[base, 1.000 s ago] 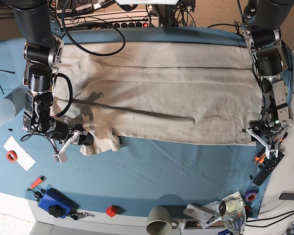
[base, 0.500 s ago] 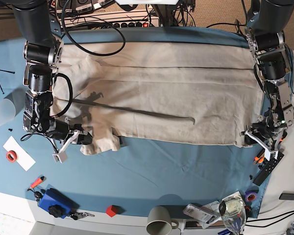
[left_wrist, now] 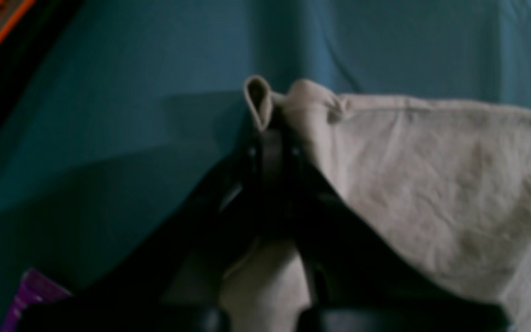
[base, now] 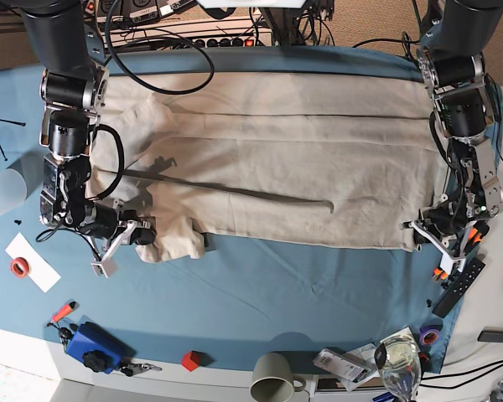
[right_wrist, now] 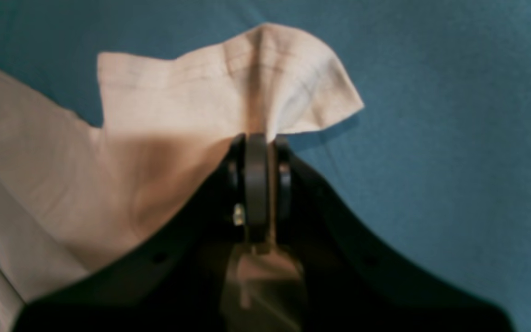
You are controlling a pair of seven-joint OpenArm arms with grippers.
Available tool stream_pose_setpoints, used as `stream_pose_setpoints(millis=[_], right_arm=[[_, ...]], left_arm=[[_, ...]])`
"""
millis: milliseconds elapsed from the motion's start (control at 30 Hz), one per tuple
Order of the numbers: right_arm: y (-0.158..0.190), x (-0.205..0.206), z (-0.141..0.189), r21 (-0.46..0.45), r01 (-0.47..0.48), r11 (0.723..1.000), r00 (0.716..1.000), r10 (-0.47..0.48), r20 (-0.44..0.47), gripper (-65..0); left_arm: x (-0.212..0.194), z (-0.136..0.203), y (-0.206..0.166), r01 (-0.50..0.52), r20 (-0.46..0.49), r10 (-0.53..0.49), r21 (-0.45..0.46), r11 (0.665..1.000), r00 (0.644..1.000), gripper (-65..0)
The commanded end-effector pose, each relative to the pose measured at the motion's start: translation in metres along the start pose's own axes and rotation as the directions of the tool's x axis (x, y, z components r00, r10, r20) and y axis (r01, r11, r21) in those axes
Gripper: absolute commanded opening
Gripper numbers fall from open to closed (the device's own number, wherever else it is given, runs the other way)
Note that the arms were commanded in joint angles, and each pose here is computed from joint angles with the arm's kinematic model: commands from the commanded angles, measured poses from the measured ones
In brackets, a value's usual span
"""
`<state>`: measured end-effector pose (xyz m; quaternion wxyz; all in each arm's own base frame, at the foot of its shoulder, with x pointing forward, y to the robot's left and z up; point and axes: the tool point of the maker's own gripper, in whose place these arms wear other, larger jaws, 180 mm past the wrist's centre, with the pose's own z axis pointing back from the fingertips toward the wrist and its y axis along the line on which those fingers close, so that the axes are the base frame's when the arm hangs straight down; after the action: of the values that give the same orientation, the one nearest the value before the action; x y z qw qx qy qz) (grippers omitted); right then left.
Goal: Fold the T-shirt properly
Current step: 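Grasp the other hem corner with the left gripper, then lift both hem corners and fold them over toward the collar fold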
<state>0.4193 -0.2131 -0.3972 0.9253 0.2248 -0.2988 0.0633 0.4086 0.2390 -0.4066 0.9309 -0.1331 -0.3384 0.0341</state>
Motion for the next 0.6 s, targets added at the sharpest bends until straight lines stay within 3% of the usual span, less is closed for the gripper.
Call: stream_pose_setpoints(millis=[0, 267, 567], right_arm=[[-0.008, 0.013, 0.011, -0.035, -0.034, 0.999, 0.999, 0.034, 0.0, -65.0], [-0.003, 0.042, 0.028, -0.068, -0.111, 0.991, 0.992, 0.115, 0.052, -65.0], [0.006, 0.051, 0.035, -0.049, -0.133, 0.99, 0.988, 0.136, 0.077, -65.0]], left_arm=[[-0.013, 0.002, 0.001, 0.031, -0.083, -0.03, 0.011, 0.999, 0.996, -65.0], [0.005, 0.016, -0.014, 0.039, -0.068, -0.042, -0.036, 0.999, 0.997, -65.0], [0.021, 0.035, -0.018, 0.068, -0.074, -0.067, 0.004, 0.998, 0.995, -65.0]])
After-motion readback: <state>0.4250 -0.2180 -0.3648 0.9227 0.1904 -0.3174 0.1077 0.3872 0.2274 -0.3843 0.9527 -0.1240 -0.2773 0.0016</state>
